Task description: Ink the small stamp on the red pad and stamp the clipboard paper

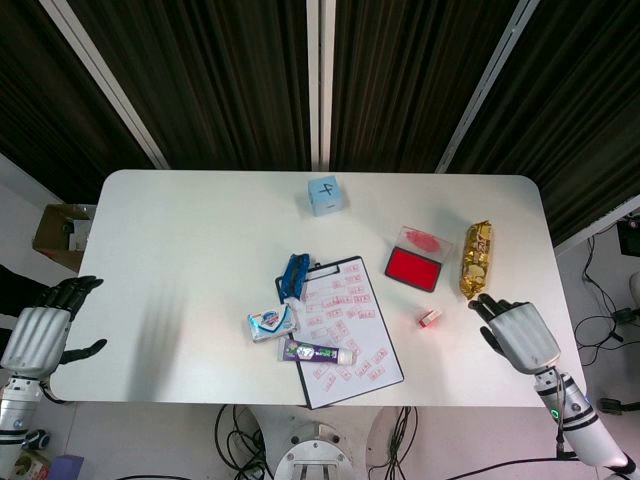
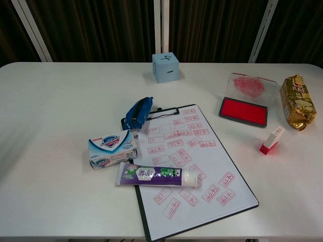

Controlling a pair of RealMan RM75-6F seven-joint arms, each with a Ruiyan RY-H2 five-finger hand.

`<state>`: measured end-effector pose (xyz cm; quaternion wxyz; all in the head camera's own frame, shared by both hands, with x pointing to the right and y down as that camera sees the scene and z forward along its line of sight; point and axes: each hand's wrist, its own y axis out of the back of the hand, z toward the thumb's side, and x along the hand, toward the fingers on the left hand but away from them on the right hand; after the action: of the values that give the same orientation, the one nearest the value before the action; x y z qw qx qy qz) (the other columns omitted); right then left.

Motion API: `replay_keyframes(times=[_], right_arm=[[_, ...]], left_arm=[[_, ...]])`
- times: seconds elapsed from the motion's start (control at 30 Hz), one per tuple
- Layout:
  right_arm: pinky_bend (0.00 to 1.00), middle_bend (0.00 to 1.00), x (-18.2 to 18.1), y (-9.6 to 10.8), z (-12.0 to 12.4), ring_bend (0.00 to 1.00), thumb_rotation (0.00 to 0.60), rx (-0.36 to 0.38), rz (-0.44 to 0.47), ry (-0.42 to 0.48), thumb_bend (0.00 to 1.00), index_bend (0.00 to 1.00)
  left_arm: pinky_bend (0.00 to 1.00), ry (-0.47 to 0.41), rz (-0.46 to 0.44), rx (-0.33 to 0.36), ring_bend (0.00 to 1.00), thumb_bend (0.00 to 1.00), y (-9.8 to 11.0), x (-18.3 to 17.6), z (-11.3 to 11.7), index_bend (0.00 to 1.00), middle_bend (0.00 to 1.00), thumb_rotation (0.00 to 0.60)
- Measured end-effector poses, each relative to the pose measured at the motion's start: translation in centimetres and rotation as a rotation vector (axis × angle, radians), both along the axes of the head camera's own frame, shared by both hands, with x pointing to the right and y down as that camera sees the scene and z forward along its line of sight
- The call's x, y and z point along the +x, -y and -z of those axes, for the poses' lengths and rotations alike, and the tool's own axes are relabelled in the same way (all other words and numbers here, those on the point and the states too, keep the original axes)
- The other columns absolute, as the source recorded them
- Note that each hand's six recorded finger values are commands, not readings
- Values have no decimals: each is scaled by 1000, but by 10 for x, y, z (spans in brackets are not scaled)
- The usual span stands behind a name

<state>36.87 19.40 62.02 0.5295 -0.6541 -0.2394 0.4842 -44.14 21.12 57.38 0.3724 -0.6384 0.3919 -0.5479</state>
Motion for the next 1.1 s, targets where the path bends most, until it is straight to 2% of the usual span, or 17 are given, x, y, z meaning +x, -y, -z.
replay_keyframes(times=[0.17,0.33,0.8,1.1], right_arm=[[939,301,-24,2,-43,703,600,-87,84,-79,231,322],[939,286,-35,7,-73,704,600,-128,96,-118,226,308],[939,331,-53,8,-107,709,600,-158,67,-45,228,331],[939,395,-55,6,-115,709,600,-160,69,-32,229,411]], left_arm=[[254,9,15,-2,155,0,-2,-5,0,169,171,600],[254,11,23,-5,155,0,-3,-8,-1,170,172,600],[254,8,22,-3,155,0,-1,-9,-3,177,171,600],[254,7,26,-5,155,0,-3,-11,-3,177,172,600]])
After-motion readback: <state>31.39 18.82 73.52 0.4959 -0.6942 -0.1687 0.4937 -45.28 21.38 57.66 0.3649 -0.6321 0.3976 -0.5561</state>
